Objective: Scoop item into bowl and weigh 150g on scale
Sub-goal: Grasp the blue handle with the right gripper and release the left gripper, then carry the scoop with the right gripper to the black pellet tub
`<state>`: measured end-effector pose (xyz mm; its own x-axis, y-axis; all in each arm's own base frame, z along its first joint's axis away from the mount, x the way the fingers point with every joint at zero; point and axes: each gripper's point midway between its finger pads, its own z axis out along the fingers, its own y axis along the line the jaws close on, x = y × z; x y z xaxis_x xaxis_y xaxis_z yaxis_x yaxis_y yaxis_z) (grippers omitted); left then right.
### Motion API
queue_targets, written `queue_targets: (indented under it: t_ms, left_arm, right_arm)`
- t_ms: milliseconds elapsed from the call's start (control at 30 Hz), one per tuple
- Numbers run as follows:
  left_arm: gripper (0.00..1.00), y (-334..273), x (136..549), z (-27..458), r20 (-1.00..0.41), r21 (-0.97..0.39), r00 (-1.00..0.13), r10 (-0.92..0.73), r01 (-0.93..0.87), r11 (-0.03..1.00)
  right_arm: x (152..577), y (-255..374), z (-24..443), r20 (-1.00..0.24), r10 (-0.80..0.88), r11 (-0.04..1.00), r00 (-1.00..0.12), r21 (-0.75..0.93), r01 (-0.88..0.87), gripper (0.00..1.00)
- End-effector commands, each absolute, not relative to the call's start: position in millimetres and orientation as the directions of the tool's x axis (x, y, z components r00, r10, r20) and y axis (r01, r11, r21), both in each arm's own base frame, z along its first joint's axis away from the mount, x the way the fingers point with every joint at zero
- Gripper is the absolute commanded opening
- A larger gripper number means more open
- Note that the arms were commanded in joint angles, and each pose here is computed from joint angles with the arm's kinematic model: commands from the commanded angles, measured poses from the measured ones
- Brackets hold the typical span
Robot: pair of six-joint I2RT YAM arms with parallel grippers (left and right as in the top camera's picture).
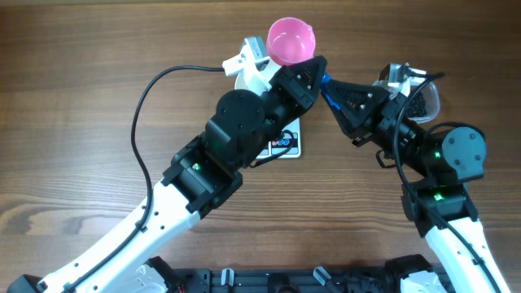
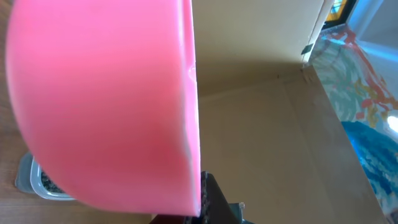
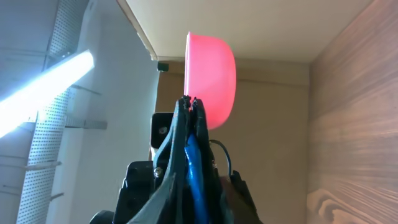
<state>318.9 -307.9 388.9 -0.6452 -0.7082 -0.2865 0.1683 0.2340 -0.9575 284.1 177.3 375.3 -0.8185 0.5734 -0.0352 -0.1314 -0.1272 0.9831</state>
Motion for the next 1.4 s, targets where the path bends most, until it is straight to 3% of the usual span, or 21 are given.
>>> queue_targets:
  t_ms: [0,167,200,300,333,367,467,733,833,1000,1167,1367]
  left_arm:
    - [0.04,-306,319,396,-0.291,-0.957,-0.634,-0.717,0.181,0.228]
    - [0.04,-307,318,396,-0.290,-0.957,-0.637,-0.715,0.181,0.227]
    - [0.11,-307,318,396,-0.290,-0.957,-0.639,-0.712,0.182,0.227]
    - [0.36,-310,315,396,-0.290,-0.957,-0.654,-0.698,0.187,0.222]
    - [0.58,-312,314,396,-0.290,-0.957,-0.664,-0.689,0.190,0.220]
    - [0.72,-313,313,396,-0.290,-0.957,-0.669,-0.684,0.190,0.220]
    - [0.99,-314,312,389,-0.291,-0.956,-0.682,-0.671,0.174,0.237]
    - [1.00,-320,290,354,-0.434,-0.879,-0.756,-0.490,0.235,0.416]
    - [1.00,-303,275,330,-0.548,-0.769,-0.755,-0.361,0.284,0.572]
    - [1.00,-263,257,324,-0.672,-0.613,-0.707,-0.221,0.363,0.702]
    - [1.00,-207,249,323,-0.669,-0.532,-0.717,-0.195,0.279,0.799]
    - [1.00,-155,232,319,-0.568,-0.390,-0.817,-0.100,0.160,0.907]
  right_arm:
    - [285,177,380,-0.041,0.578,-0.133,-0.815,0.981,-0.144,0.17]
    - [284,178,380,-0.042,0.575,-0.132,-0.817,0.981,-0.144,0.12]
    - [284,178,380,-0.044,0.572,-0.132,-0.819,0.981,-0.144,0.10]
    - [284,178,380,-0.049,0.573,-0.128,-0.818,0.981,-0.148,0.04]
    - [284,178,379,-0.055,0.576,-0.122,-0.816,0.981,-0.152,0.04]
    - [285,177,379,-0.076,0.583,-0.109,-0.809,0.979,-0.170,0.04]
    - [291,175,371,-0.091,0.610,-0.072,-0.787,0.983,-0.170,0.04]
    - [322,147,339,-0.252,0.743,0.166,-0.620,0.967,-0.194,0.05]
    - [327,128,336,-0.304,0.762,0.228,-0.571,0.952,-0.202,0.05]
    - [325,100,322,-0.359,0.770,0.338,-0.528,0.931,-0.140,0.04]
    - [311,91,327,-0.480,0.693,0.517,-0.538,0.851,-0.094,0.04]
    - [286,77,368,-0.584,0.593,0.682,-0.554,0.730,-0.040,0.05]
